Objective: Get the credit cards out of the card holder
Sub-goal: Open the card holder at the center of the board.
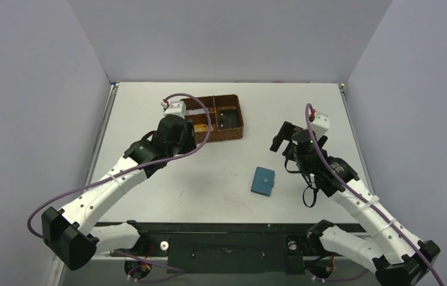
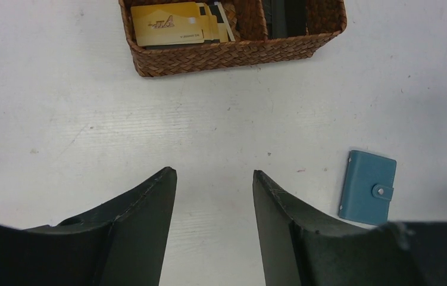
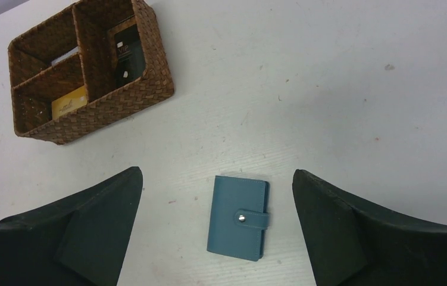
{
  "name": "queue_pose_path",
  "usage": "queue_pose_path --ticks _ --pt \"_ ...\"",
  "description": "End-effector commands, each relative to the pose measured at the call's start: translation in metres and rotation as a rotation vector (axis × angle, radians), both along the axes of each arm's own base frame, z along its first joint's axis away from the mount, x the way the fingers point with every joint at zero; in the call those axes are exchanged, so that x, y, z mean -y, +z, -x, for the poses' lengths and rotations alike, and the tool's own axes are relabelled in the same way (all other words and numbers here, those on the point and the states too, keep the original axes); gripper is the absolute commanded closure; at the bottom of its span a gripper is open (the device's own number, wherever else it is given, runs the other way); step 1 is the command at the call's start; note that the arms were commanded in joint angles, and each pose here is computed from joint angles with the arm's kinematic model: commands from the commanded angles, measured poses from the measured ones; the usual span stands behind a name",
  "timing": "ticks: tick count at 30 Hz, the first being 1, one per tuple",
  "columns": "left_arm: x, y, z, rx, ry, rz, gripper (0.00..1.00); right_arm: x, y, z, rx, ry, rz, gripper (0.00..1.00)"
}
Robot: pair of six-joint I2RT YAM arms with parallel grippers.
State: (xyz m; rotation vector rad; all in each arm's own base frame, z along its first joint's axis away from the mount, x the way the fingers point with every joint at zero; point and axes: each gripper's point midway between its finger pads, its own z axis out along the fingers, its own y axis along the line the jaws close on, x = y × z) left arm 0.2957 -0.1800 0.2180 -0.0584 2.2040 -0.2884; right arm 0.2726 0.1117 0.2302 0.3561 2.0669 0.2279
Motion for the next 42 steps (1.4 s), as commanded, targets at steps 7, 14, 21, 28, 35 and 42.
queue_pose_path --ticks 7,14,21,28,35,42 --pt "-0.001 -0.004 0.003 -0.013 0.008 0.024 0.5 -0.005 -0.017 0.009 -0.049 -0.034 0.053 0.06" --pt "-0.003 -0.014 0.009 -0.033 -0.003 0.017 0.49 -0.024 -0.04 0.02 -0.099 -0.036 0.134 0.09" --pt "-0.005 -0.025 0.015 -0.045 -0.013 0.017 0.45 -0.045 -0.066 0.031 -0.153 -0.025 0.227 0.16" --pt "-0.008 -0.029 0.022 -0.05 -0.021 0.023 0.44 -0.054 -0.094 0.038 -0.199 -0.035 0.292 0.27" --pt "-0.008 -0.031 0.026 -0.05 -0.032 0.035 0.44 -0.033 -0.123 0.029 -0.258 -0.084 0.347 0.43" --pt "-0.006 -0.032 0.025 -0.05 -0.036 0.041 0.43 -0.038 -0.154 0.027 -0.334 -0.044 0.321 0.47"
